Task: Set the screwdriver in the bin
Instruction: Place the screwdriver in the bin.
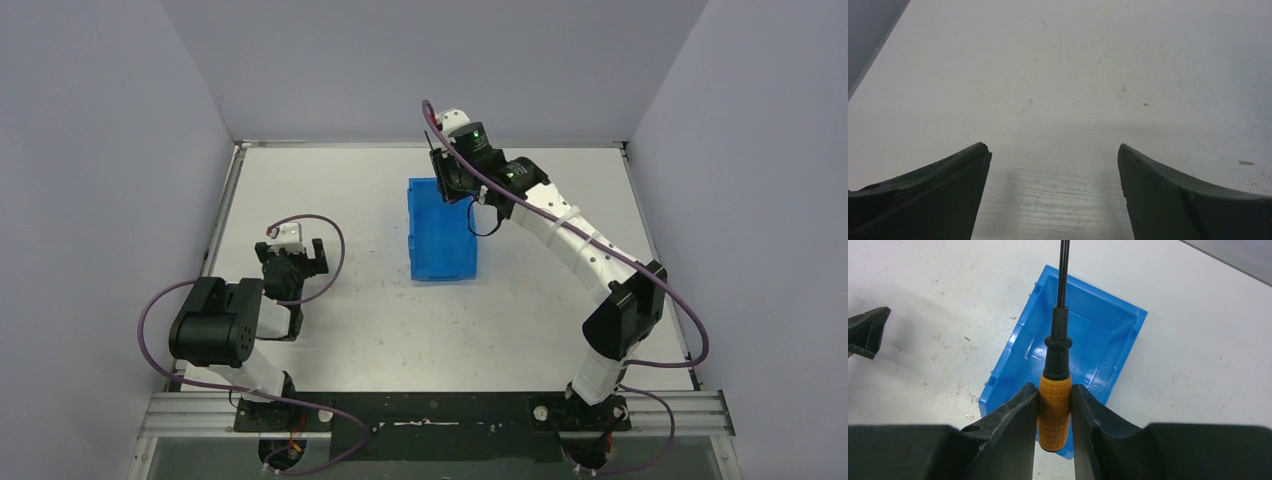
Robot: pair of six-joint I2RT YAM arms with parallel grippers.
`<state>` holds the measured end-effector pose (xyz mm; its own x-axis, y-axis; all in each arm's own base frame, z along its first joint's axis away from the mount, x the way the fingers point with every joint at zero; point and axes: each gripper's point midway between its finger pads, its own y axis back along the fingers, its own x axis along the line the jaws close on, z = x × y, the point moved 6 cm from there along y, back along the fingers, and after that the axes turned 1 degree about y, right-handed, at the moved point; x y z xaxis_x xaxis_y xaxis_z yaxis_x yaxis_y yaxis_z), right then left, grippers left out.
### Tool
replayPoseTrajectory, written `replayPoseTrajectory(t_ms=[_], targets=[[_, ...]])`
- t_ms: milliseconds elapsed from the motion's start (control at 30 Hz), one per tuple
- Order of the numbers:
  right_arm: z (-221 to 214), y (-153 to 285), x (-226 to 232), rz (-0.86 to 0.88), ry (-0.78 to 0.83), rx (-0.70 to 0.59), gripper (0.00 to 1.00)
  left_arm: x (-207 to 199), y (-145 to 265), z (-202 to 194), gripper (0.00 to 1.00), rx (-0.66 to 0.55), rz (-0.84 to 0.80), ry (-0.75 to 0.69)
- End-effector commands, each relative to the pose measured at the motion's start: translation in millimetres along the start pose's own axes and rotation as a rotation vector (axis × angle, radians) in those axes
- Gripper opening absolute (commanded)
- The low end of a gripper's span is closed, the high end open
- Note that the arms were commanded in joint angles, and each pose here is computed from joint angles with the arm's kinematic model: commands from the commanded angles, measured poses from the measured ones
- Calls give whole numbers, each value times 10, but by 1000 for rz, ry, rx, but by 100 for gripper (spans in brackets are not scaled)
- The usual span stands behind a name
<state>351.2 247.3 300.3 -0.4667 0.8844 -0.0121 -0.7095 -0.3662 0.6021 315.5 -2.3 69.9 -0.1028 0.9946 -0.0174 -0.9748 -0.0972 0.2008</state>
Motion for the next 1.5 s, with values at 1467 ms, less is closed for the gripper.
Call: replayPoseTrajectory(t_ms=[1467], targets=[[-1201,-1114,161,-8,211,162,51,-20,-38,135,97,-59,-7,9]])
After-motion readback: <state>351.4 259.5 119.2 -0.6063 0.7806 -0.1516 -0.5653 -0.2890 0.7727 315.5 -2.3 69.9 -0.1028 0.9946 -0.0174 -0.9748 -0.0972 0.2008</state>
